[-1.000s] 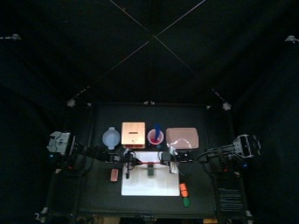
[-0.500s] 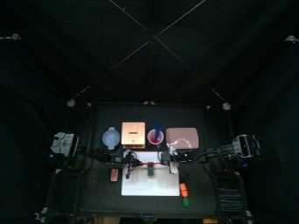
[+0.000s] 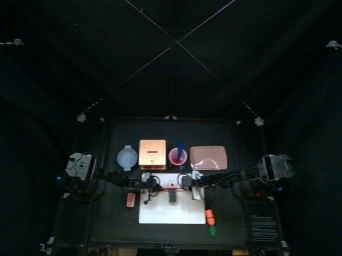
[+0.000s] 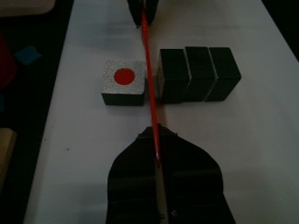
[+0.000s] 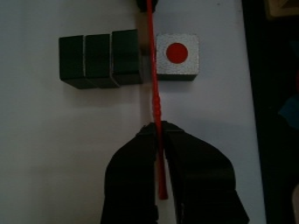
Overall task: Cut the sushi into 4 pieces with the knife
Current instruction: Cut the sushi into 4 pieces
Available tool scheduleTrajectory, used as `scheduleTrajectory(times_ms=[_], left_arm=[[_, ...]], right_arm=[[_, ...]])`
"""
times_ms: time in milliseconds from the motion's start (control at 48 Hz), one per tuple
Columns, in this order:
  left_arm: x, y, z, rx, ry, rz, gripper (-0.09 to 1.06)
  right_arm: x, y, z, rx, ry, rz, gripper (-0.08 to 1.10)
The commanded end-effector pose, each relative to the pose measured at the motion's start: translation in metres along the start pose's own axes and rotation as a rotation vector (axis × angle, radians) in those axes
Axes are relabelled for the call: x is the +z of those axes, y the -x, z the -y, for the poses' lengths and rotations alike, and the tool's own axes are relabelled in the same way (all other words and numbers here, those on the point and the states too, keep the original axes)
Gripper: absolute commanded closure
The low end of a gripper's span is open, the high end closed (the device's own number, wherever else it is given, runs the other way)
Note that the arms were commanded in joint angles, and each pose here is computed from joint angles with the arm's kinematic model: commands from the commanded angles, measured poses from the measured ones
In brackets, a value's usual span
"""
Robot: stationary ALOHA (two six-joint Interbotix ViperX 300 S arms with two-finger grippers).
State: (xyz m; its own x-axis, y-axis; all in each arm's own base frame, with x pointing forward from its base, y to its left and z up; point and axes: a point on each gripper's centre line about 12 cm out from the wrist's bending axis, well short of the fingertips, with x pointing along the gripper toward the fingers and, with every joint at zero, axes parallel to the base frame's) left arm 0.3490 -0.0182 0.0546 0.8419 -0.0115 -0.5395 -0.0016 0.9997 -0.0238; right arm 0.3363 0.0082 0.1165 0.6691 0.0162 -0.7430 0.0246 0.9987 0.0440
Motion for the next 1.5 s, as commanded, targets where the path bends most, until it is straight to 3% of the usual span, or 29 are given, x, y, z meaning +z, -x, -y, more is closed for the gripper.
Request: scheduleTrajectory(times_ms=[21, 229, 438, 646, 729, 958, 1083, 1250, 1500], left_arm=[[0.007, -0.006, -0.009, 0.023, 0.013, -0.006, 0.73], [0.02, 0.0, -0.033, 0.055, 0.007, 0.029, 0.73], [0.039, 0.01, -0.036, 0.051, -0.011, 0.085, 0.73], [0.063, 0.031, -0.013, -0.005, -0.051, 0.168, 0.73], [0.067, 0.038, -0.003, -0.031, -0.062, 0.185, 0.73], [0.061, 0.035, 0.021, -0.084, -0.07, 0.168, 0.73], [0.055, 0.029, 0.024, -0.081, -0.052, 0.147, 0.73], [0.05, 0.022, 0.032, -0.091, -0.042, 0.128, 0.73], [0.037, 0.013, 0.036, -0.089, -0.03, 0.087, 0.73]], right_arm=[[0.008, 0.0, 0.006, -0.012, -0.007, 0.024, 1.0], [0.014, 0.006, 0.031, -0.06, -0.038, 0.04, 1.0], [0.022, 0.018, 0.03, -0.059, -0.04, 0.065, 1.0], [0.036, 0.047, 0.012, -0.017, -0.012, 0.111, 1.0], [0.039, 0.057, -0.001, 0.011, 0.01, 0.14, 1.0], [0.033, 0.054, -0.017, 0.054, -0.003, 0.12, 1.0], [0.026, 0.045, -0.018, 0.054, -0.012, 0.087, 1.0], [0.016, 0.032, -0.022, 0.06, -0.022, 0.037, 1.0], [0.013, 0.024, -0.025, 0.063, -0.021, 0.016, 1.0]])
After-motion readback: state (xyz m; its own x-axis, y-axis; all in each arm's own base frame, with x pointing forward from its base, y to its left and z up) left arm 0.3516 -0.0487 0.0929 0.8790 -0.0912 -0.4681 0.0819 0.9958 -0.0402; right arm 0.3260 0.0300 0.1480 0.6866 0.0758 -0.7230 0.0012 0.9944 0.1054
